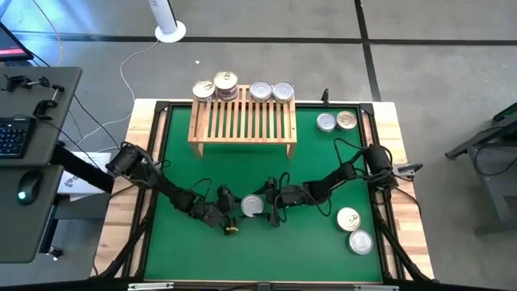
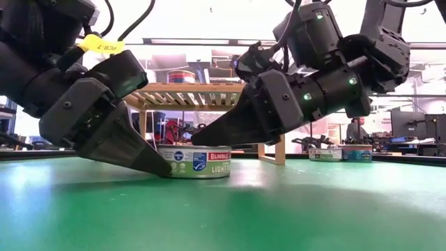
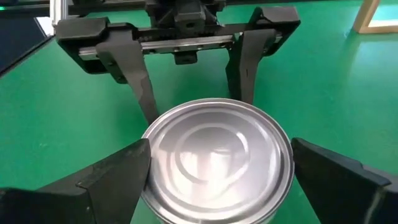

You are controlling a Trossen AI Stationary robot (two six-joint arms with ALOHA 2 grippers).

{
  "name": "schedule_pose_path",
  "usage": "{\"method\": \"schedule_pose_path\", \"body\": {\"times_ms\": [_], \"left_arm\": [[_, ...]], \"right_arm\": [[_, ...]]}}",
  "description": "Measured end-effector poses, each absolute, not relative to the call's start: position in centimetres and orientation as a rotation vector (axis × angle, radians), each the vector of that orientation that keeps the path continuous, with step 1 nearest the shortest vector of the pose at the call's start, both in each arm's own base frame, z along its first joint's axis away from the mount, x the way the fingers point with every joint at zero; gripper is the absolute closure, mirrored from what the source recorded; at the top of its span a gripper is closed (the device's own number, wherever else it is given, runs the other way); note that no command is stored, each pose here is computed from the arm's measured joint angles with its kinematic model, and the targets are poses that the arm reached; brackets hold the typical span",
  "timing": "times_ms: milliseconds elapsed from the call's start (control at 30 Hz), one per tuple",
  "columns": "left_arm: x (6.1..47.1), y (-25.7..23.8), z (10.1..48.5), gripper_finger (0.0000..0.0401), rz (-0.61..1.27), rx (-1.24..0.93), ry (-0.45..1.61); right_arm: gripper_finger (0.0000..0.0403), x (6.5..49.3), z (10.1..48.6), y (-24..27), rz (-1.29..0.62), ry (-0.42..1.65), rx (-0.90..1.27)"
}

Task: Stack canned seafood by type on shelf
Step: Stack the green white tuna can on top of the right green white tuna can on the shelf

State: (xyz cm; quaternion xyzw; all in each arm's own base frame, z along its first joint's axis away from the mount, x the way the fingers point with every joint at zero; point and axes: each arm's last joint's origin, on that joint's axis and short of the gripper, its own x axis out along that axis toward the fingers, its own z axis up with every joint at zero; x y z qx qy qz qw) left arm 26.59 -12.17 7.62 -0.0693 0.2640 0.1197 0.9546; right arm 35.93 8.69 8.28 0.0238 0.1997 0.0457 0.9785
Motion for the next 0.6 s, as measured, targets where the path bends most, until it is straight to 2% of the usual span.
{"method": "schedule_pose_path", "body": {"times_ms": [333, 600], "left_arm": [[26.5, -12.3, 7.6, 0.0104, 0.257, -0.149, 0.538], [26.5, -12.3, 7.6, 0.0104, 0.257, -0.148, 0.538]], "right_arm": [[0.0027, 34.0, 11.0, 8.4, 0.102, 0.371, 0.028], [0.0027, 31.3, 9.0, 7.7, 0.05, 0.449, 0.037]]}}
